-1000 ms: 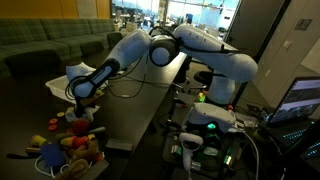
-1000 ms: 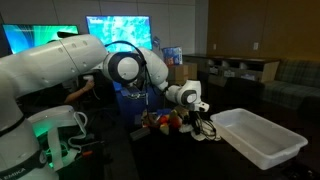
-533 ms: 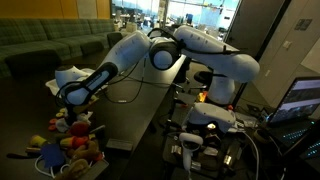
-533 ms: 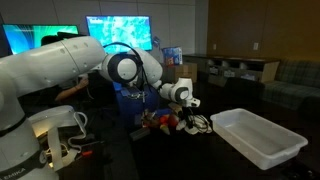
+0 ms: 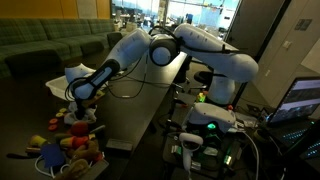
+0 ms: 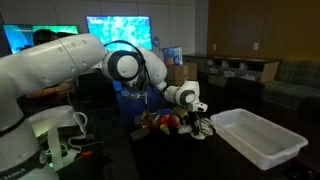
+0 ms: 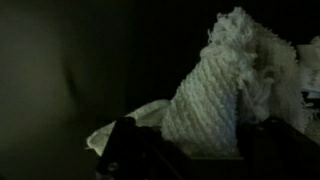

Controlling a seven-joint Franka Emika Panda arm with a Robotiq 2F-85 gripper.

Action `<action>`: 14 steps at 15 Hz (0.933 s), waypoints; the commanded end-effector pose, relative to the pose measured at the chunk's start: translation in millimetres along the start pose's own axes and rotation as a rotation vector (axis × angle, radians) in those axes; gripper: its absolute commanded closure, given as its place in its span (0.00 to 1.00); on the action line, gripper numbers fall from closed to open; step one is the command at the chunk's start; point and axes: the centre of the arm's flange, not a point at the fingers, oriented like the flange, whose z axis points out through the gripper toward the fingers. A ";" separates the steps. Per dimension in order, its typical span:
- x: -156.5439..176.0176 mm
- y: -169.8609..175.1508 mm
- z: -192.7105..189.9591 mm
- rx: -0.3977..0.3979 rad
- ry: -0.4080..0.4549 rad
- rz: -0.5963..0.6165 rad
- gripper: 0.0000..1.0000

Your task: Pick up the cloth and sweep the items on the table, the put the cloth in the box

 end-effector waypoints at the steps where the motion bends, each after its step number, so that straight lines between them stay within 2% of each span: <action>1: -24.3 67.2 2.0 -0.061 -0.073 0.036 1.00; 8: -58.0 172.2 2.6 -0.169 -0.213 0.129 0.99; 12: -57.6 225.3 -24.6 -0.209 -0.191 0.214 0.97; 14: -49.0 250.1 -62.8 -0.212 -0.135 0.240 0.97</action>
